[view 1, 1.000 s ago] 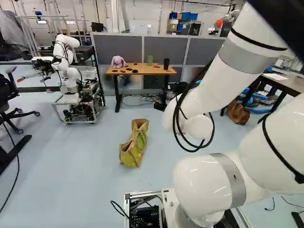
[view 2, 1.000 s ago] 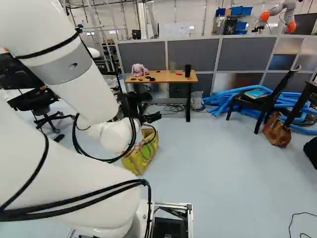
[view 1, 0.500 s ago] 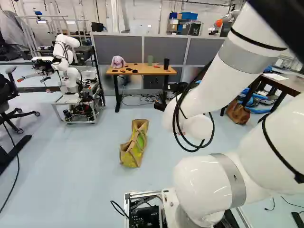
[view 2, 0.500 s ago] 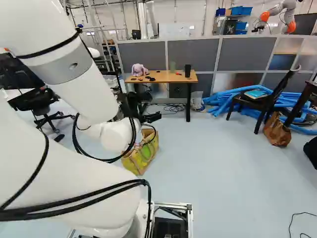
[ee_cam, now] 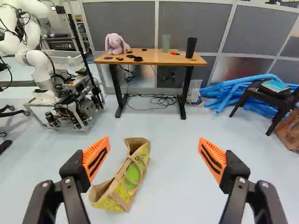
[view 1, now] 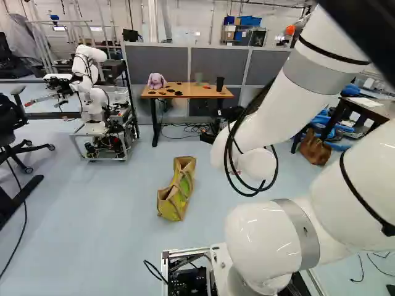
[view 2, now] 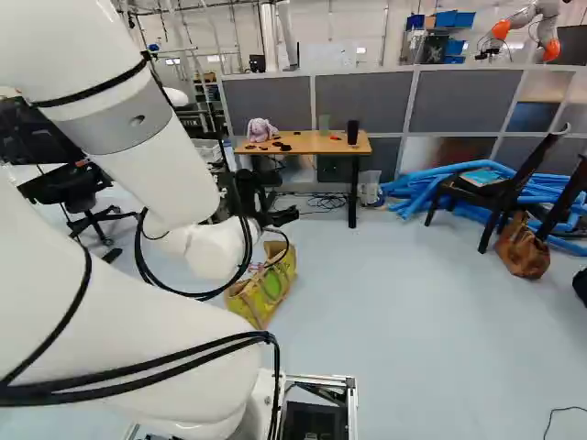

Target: Pick up the bag on the ground and place it on the table

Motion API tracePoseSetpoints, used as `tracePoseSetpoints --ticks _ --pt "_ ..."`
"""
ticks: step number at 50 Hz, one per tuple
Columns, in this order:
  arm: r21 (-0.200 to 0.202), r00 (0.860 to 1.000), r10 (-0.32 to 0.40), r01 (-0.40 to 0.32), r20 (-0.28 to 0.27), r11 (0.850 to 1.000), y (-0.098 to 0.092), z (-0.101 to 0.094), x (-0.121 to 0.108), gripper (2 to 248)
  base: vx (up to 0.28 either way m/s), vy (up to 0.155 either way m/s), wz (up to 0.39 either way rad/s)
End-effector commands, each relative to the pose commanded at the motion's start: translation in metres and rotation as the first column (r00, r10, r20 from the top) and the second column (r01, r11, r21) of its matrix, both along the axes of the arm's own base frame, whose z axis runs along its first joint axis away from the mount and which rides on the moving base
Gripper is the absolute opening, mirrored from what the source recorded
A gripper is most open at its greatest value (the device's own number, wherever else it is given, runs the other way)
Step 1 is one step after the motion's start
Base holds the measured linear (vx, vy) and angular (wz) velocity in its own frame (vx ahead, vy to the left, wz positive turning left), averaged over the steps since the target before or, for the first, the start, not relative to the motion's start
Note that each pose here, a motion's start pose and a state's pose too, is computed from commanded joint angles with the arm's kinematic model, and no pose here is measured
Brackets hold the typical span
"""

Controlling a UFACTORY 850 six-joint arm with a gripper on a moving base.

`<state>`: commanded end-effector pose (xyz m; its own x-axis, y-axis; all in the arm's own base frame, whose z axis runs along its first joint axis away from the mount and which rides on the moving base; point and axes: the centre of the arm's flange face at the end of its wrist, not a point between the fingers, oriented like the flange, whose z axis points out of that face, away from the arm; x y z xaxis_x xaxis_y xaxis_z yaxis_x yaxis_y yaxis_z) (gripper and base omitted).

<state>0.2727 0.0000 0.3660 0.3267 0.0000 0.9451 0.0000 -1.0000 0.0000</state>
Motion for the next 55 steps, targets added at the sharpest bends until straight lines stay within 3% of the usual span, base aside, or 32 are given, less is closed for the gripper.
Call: tracePoseSetpoints --ticks 20,55 --pt "0.0 1.0 0.0 0.0 0.0 1.0 0.0 0.0 0.0 247 0.103 0.074 0.349" --pt "0.0 1.0 0.0 0.0 0.0 1.0 0.0 0.0 0.0 247 0.097 0.004 0.006"
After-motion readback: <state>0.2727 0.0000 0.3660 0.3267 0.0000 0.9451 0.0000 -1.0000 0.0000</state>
